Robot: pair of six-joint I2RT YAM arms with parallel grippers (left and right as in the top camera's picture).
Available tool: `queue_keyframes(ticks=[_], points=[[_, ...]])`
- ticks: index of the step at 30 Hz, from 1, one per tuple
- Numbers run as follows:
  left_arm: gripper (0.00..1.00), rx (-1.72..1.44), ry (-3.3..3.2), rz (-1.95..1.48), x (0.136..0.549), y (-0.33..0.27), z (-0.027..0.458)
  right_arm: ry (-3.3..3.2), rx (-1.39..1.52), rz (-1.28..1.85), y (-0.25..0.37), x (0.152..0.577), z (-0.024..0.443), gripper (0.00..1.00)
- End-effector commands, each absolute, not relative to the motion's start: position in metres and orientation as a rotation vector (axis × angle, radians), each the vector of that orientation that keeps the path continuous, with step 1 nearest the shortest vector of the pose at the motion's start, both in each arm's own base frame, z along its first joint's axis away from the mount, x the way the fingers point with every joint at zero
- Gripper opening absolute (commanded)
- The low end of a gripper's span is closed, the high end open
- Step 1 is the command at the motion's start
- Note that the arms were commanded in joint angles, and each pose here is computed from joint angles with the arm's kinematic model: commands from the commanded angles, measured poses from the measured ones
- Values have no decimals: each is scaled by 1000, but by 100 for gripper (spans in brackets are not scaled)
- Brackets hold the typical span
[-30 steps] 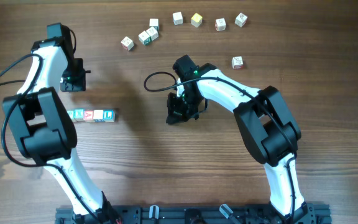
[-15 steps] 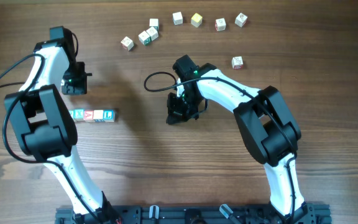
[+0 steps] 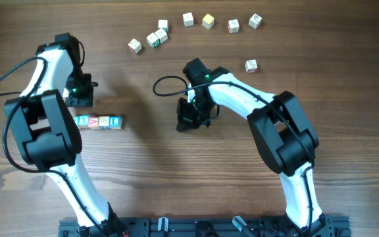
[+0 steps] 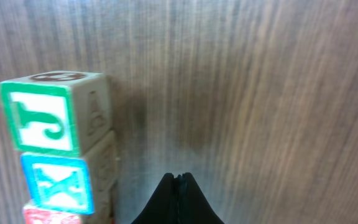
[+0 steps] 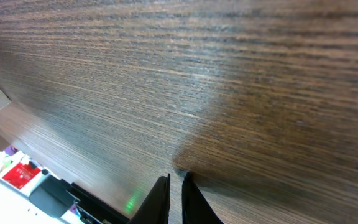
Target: Form a horizontal line
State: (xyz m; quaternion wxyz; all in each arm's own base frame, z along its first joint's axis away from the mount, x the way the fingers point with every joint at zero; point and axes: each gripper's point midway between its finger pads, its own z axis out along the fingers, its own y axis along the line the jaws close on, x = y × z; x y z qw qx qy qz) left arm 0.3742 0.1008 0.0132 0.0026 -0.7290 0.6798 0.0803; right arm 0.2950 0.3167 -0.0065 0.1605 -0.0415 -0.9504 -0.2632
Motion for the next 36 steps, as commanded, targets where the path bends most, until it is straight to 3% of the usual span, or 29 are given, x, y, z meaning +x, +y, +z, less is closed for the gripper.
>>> queue_keyframes(ticks=[1,36], points=[[4,-2302,2143,325,363,102,10,-2856,-208,-343,263,298,-68,11],[4,-2348,2204,444,337,98,15,-2856,-207,-342,263,298,-68,11]])
